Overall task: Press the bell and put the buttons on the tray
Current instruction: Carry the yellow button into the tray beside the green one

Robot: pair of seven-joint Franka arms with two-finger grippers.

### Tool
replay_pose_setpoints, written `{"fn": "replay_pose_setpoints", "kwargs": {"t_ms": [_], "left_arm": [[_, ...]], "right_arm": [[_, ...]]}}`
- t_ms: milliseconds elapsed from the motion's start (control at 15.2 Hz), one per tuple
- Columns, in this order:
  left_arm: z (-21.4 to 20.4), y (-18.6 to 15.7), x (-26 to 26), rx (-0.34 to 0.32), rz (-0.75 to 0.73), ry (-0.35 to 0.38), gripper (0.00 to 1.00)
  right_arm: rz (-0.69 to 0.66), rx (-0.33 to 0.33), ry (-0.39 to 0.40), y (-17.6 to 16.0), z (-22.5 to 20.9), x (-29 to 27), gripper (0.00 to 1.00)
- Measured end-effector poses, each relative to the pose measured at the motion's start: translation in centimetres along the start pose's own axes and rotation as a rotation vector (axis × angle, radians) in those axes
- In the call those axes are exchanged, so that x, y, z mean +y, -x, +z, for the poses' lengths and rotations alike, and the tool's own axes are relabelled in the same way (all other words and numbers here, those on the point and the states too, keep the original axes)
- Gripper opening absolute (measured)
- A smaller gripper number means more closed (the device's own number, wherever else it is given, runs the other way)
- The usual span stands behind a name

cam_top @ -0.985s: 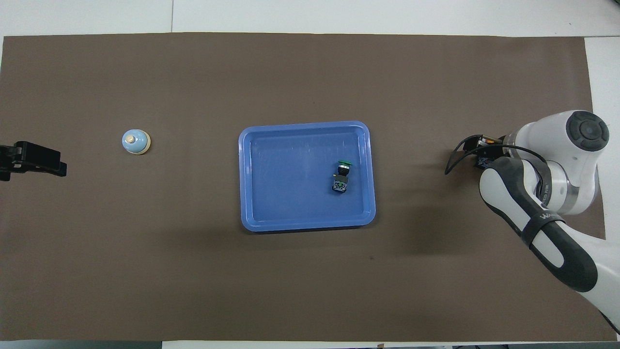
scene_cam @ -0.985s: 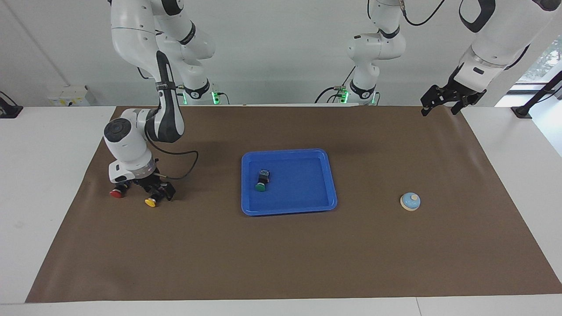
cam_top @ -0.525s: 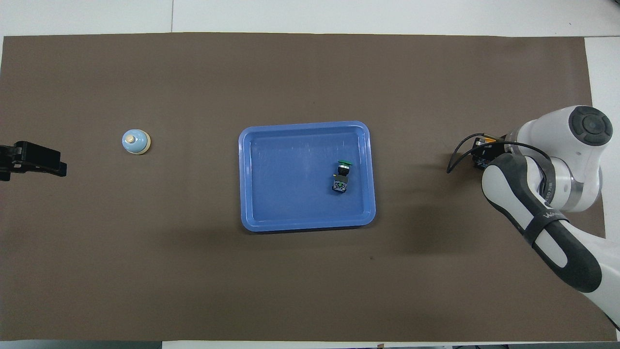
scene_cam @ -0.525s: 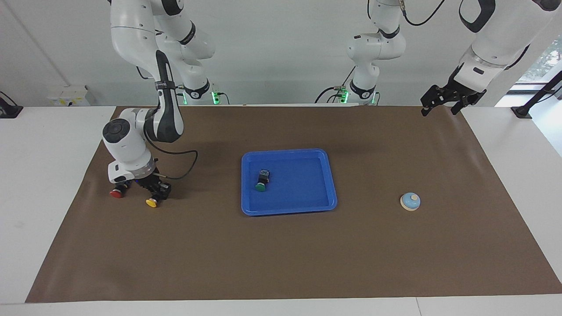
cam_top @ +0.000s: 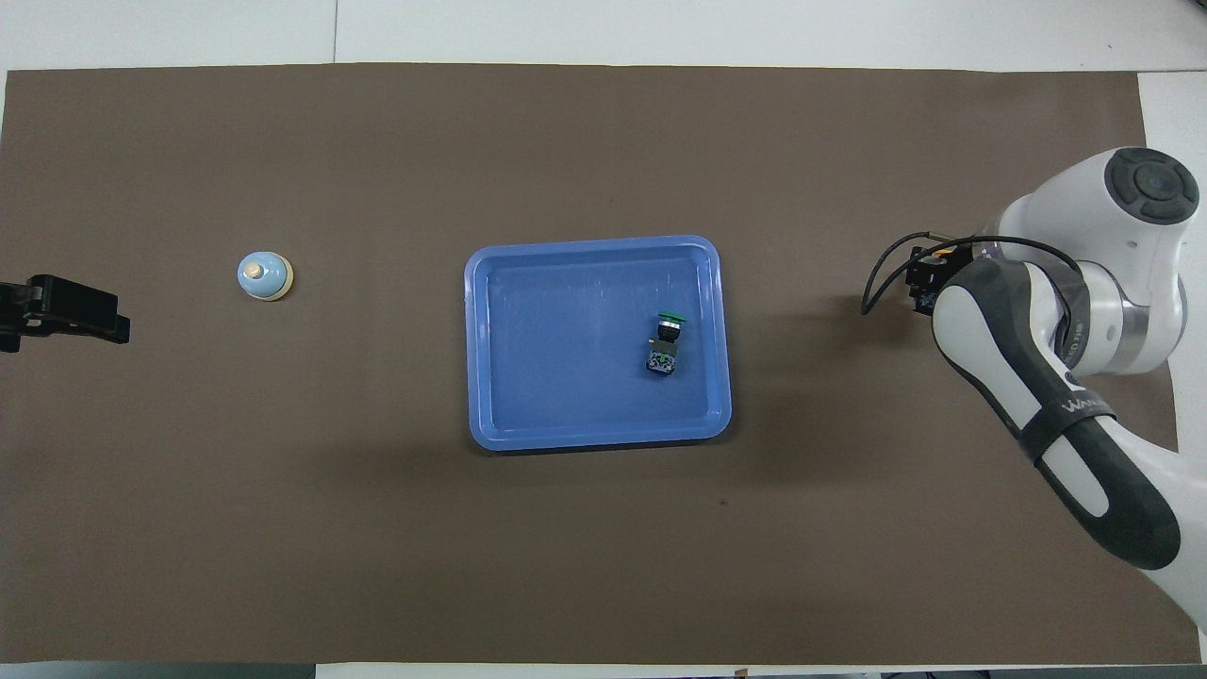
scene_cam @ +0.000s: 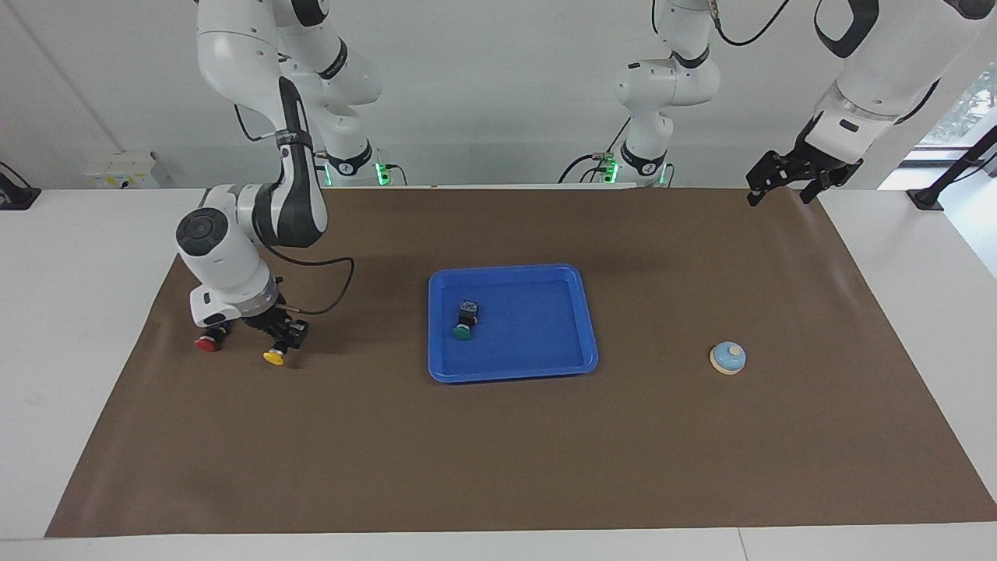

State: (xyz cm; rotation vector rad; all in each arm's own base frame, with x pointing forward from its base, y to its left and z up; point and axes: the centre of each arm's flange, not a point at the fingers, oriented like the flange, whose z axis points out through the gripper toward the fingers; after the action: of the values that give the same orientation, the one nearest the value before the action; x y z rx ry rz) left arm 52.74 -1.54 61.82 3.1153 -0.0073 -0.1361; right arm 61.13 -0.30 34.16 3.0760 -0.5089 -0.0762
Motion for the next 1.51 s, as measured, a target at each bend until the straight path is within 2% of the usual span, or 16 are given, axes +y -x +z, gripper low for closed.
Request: {"fn": "replay_pose_setpoints", "kwargs": {"t_ms": [263,394,657,854,1117,1511], "left_arm": [[0.0,0.0,0.0,0.0,0.0,0.0,1.0],[0.0,0.0,0.0,0.0,0.0,0.0,1.0],[0.0,0.0,0.0,0.0,0.0,0.0,1.0],[0.0,0.0,0.0,0.0,0.0,0.0,1.0],[0.0,0.0,0.0,0.0,0.0,0.0,1.0],[0.0,0.0,0.0,0.0,0.0,0.0,1.0]], "right_arm": [[-0.091,0.005,0.003,2.0,-4.4,-8.2,0.41],[-0.109,0.014,0.0,4.2,-5.5,-12.9,0.41],[-0.105,-0.002,-0.043,12.1,-6.1,-23.8,0.41],[-0.132,0.016,-0.083,16.7,-6.5,-28.9,0.41],[-0.186,0.035,-0.104,20.0,-2.9,-33.5,0.41],[-0.208,0.037,-0.103,20.6,3.0,-35.6,0.41]]}}
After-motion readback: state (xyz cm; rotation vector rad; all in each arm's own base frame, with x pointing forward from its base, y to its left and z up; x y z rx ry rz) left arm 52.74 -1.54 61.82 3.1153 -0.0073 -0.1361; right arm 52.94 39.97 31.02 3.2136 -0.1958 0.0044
